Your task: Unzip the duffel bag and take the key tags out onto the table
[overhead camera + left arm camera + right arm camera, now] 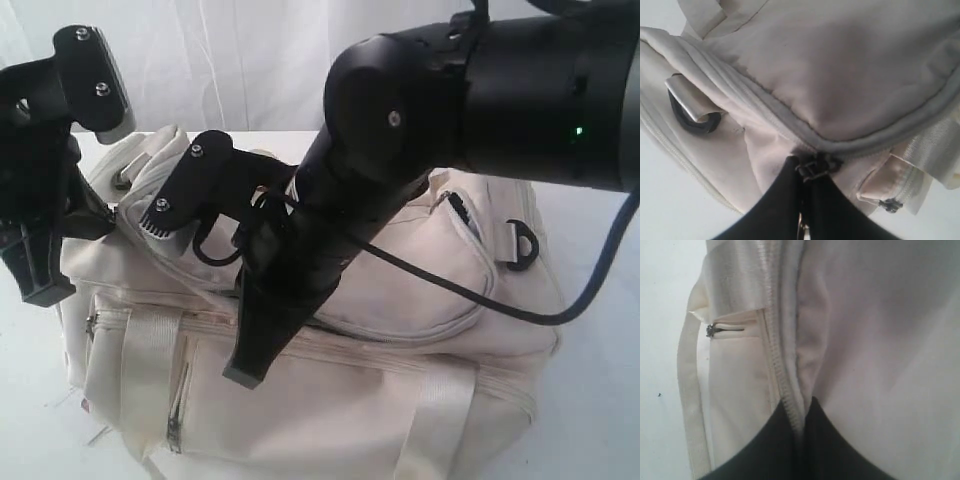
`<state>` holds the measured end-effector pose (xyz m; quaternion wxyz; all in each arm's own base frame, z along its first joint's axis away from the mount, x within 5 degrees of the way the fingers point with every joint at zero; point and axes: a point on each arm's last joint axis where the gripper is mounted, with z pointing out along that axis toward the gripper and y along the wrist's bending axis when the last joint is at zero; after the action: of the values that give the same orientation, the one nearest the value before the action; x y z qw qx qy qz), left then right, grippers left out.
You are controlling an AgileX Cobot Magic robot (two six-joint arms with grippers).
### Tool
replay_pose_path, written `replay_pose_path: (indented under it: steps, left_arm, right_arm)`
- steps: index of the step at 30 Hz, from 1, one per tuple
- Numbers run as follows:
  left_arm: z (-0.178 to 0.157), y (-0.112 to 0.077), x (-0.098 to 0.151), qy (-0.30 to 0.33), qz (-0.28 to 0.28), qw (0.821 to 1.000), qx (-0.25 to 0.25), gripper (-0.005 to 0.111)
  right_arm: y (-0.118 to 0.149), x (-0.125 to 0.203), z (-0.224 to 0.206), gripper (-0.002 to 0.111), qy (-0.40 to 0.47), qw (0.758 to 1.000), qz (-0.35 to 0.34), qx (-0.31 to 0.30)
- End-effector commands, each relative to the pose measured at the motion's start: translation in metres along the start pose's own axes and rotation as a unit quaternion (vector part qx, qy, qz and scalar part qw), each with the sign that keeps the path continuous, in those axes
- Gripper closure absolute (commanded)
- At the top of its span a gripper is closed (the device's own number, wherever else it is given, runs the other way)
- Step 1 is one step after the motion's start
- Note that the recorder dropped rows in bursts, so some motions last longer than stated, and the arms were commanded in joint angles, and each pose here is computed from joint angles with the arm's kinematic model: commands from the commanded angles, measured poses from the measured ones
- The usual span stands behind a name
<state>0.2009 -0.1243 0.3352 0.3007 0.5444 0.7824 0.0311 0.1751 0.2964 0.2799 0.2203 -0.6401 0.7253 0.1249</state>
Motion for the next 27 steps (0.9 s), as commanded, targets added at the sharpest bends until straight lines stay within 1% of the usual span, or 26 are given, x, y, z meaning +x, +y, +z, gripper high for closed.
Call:
replay_pose_path:
  steps: [1,4,6,8,9,10,14,19,22,24,25,27]
  left_arm:
    - [-0.008,-0.008,0.0,-0.004,-0.014,0.999,0.038,0.107]
    - [-0.009,-0.009,0.0,-0.005,-0.018,0.999,0.047,0.107]
    - [-0.009,-0.01,0.0,-0.006,-0.014,0.999,0.049,0.107]
    - [-0.009,-0.01,-0.001,-0.009,-0.009,0.999,0.05,0.107]
    - [-0.009,-0.01,-0.001,-0.01,-0.009,0.999,0.049,0.107]
    - [-0.009,-0.009,-0.001,-0.011,-0.009,0.999,0.048,0.107]
    - [-0.009,-0.009,-0.002,-0.012,-0.009,0.999,0.047,0.107]
    - [-0.009,-0.009,-0.001,-0.013,-0.009,0.999,0.047,0.107]
    - [-0.009,-0.009,-0.002,-0.013,-0.01,0.999,0.047,0.107]
    - [-0.009,-0.01,-0.002,-0.015,-0.013,0.999,0.049,0.107]
    - [-0.009,-0.01,-0.002,-0.014,-0.018,0.999,0.049,0.107]
    - [-0.012,-0.009,-0.002,-0.009,-0.024,0.998,0.053,0.107]
  right_arm:
    - [-0.001,0.001,0.001,0.103,0.001,1.0,0.01,0.007]
    - [0.0,0.001,-0.004,0.085,-0.003,1.0,0.01,0.009]
    - [0.0,0.0,-0.01,0.068,-0.013,1.0,0.009,0.014]
    - [0.001,-0.001,-0.02,0.054,-0.028,0.999,0.007,0.02]
    - [0.0,-0.003,-0.025,0.049,-0.043,0.999,0.007,0.028]
    - [0.0,-0.005,-0.03,0.047,-0.056,0.998,0.006,0.034]
    - [-0.001,-0.014,-0.047,0.046,-0.125,0.99,0.01,0.058]
    - [0.003,-0.025,-0.042,0.048,-0.167,0.984,0.013,0.06]
    - [0.019,-0.04,-0.019,0.051,-0.185,0.981,-0.02,0.053]
    - [0.024,-0.043,-0.001,0.051,-0.176,0.983,-0.026,0.046]
    - [0.024,-0.042,0.004,0.051,-0.17,0.984,-0.026,0.045]
    - [0.023,-0.039,0.017,0.056,-0.148,0.988,-0.008,0.042]
